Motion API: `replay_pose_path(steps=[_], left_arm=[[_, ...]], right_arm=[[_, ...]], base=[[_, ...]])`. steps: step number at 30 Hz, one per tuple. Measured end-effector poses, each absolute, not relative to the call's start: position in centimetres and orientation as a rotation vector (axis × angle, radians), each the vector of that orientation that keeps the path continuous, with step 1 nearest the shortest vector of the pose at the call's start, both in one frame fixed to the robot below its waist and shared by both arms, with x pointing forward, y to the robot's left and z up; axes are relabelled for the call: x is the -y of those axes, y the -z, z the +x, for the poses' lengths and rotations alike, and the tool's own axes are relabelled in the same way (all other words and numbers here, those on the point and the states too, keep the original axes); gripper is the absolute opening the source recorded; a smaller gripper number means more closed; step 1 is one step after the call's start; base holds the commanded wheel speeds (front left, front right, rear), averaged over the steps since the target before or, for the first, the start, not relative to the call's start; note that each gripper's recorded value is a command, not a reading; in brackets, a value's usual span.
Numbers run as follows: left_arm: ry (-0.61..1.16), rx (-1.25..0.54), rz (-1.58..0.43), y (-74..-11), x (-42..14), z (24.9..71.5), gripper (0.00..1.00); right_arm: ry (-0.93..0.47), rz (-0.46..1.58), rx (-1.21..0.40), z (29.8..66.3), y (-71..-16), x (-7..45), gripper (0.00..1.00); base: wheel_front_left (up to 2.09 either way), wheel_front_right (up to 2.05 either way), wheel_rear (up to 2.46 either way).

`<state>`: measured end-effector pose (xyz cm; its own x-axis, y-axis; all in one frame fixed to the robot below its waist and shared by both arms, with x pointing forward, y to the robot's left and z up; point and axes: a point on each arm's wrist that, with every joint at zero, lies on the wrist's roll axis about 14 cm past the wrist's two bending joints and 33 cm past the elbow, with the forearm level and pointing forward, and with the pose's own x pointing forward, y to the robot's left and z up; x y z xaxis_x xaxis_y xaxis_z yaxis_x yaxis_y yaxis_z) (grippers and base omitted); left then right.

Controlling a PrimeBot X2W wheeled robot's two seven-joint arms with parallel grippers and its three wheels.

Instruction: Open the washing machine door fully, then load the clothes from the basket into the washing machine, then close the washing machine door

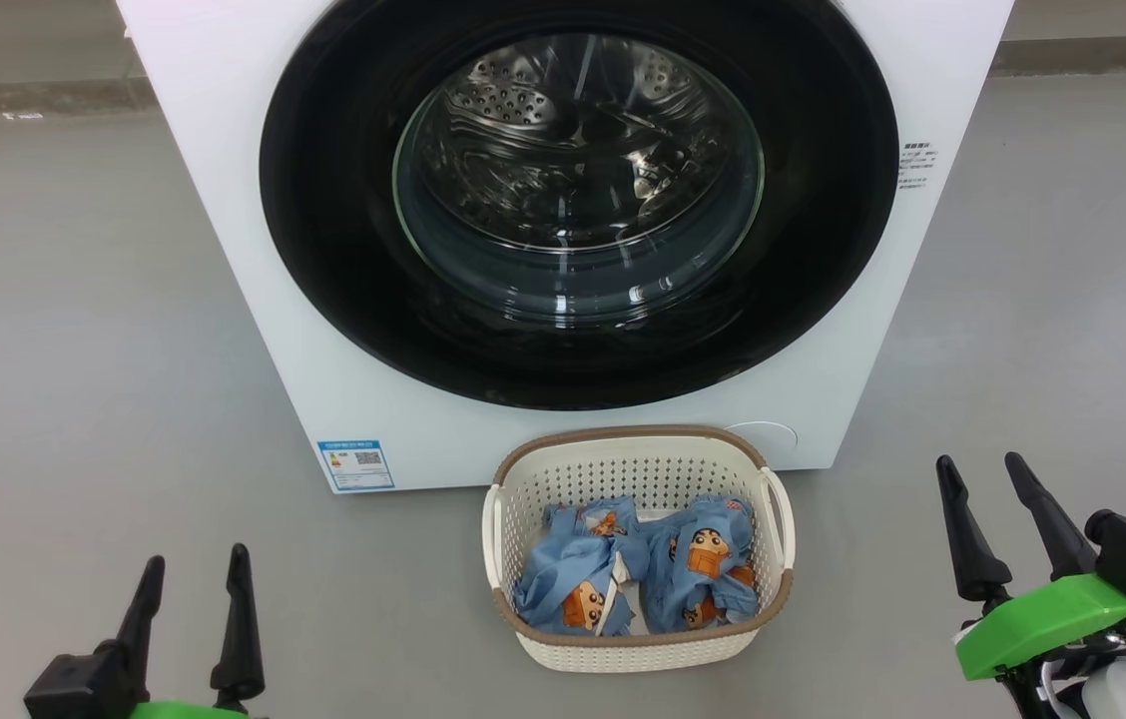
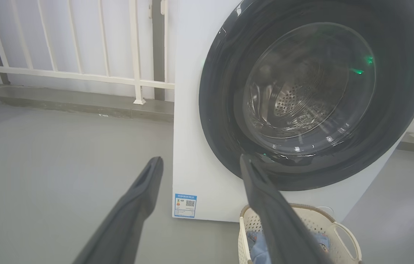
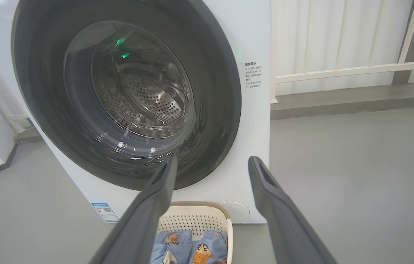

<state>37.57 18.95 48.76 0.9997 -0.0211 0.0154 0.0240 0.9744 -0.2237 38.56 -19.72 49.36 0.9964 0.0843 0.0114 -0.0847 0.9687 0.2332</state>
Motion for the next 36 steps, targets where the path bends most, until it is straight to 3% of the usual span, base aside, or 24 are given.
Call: replay_pose_path(steps=[36], left_arm=[[0.024, -0.009, -0.168, -48.21, -19.65, 37.73, 1.0]], right_arm=[[-0.089, 0.214, 0.003, 38.59, -49.32, 19.76, 1.0]], base=[[0.07, 0.07, -0.15]])
